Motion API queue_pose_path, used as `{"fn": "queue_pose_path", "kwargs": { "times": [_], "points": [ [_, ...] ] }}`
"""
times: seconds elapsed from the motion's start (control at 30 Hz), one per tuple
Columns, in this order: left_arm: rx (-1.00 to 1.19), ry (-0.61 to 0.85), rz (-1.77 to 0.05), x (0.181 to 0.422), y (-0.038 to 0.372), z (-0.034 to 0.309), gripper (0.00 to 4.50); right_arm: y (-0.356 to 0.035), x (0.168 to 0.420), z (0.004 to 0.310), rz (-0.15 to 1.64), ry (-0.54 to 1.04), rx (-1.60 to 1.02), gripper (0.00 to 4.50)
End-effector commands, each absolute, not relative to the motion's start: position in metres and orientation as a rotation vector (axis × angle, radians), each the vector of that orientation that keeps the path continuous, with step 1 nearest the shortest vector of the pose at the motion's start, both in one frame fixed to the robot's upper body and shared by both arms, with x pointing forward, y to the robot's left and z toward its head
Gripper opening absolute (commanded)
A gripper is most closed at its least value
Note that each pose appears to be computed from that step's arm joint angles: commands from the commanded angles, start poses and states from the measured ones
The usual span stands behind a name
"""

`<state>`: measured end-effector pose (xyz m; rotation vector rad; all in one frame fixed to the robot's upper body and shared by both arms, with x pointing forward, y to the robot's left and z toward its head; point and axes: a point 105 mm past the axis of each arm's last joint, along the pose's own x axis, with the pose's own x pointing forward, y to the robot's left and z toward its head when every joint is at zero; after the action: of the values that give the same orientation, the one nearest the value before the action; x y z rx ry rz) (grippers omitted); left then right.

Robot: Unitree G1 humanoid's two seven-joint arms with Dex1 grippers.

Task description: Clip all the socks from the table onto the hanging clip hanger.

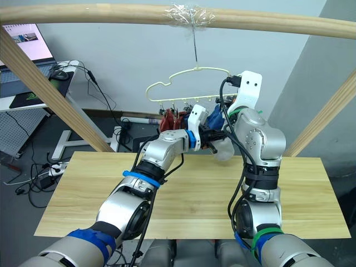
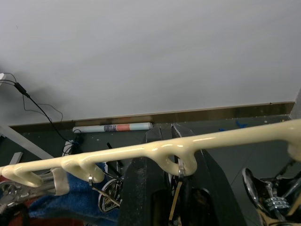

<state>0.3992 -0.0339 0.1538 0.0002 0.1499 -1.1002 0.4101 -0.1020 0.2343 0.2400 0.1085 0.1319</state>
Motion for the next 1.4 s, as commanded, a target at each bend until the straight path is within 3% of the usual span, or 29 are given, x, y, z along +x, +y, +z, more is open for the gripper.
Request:
{"fn": "queue_pose_path", "kwargs": {
  "times": [0.03,0.53,0.73,0.93,1.4],
  "points": [
    [0.003,0.069,-1.103,0.403,-0.039,0.178,0.01,-0.095,0.401,0.267,0.172,-0.008,0.240,0.05],
    [-0.006,0.034,-1.102,0.405,-0.037,0.191,0.01,-0.094,0.401,0.266,0.177,-0.007,0.238,0.05],
    [-0.010,0.035,-1.101,0.405,-0.037,0.191,0.00,-0.095,0.401,0.265,0.168,-0.005,0.228,1.94],
    [-0.023,0.049,-1.120,0.403,-0.038,0.191,0.00,-0.094,0.398,0.263,0.171,0.002,0.228,1.94],
    [0.033,0.085,-1.179,0.381,-0.021,0.177,4.13,-0.101,0.368,0.235,0.198,0.119,0.239,1.98]
  ]
}}
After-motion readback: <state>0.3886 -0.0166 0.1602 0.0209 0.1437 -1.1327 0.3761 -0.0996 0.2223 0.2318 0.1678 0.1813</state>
